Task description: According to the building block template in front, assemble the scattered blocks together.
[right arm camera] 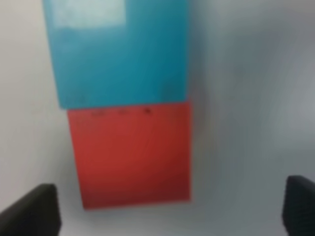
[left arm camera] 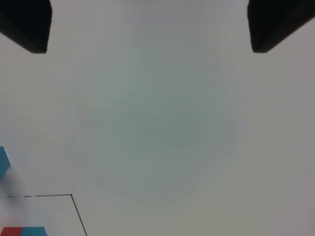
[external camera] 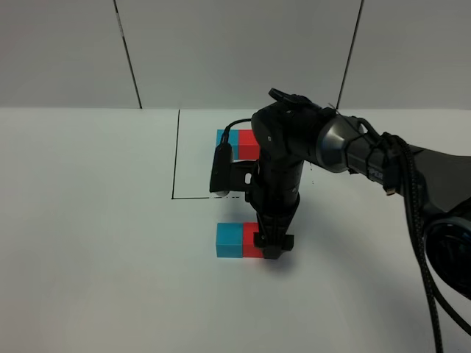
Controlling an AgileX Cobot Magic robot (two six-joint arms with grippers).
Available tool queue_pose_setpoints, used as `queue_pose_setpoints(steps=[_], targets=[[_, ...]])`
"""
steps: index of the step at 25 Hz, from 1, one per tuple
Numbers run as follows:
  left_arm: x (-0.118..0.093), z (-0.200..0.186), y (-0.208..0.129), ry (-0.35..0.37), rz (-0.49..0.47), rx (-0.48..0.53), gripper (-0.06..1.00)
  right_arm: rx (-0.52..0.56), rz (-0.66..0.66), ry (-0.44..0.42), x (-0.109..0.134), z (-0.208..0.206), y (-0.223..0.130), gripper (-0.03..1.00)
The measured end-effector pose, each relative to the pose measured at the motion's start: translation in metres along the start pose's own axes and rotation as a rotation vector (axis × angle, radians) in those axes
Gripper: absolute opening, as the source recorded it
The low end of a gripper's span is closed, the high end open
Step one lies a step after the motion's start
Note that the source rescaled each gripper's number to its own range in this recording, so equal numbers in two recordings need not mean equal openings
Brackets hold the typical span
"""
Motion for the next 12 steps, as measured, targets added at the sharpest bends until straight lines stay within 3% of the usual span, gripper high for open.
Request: queue_pose_setpoints(steps=[2, 8, 12], targets=[[0.000, 0.000, 0.000, 0.000, 0.000, 0.000, 0.70, -0.027, 0.060, -0.034, -0.002, -0.024, 0.000, 1.00], [0.000, 0.000, 0.000, 0.000, 0.000, 0.001, 0.70, -0.153, 0.328, -0.130, -0.012, -0.103, -0.016, 1.00], [0.000, 0.000, 0.000, 0.000, 0.000, 0.001, 0.70, -0.215, 0.602, -0.213, -0.035, -0.153, -0.062, 1.00]])
Point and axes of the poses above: a point on each arm's last joint axis where the gripper is mounted, z pointing out along that axis toward the gripper, x along the wrist's bending axis when the last joint is at zero, y = z × x, the point moved 3 cm from there along z, pointing out along that axis toward the gripper, and after that the axes turned 4 degrees about z, right-handed, at the moved point
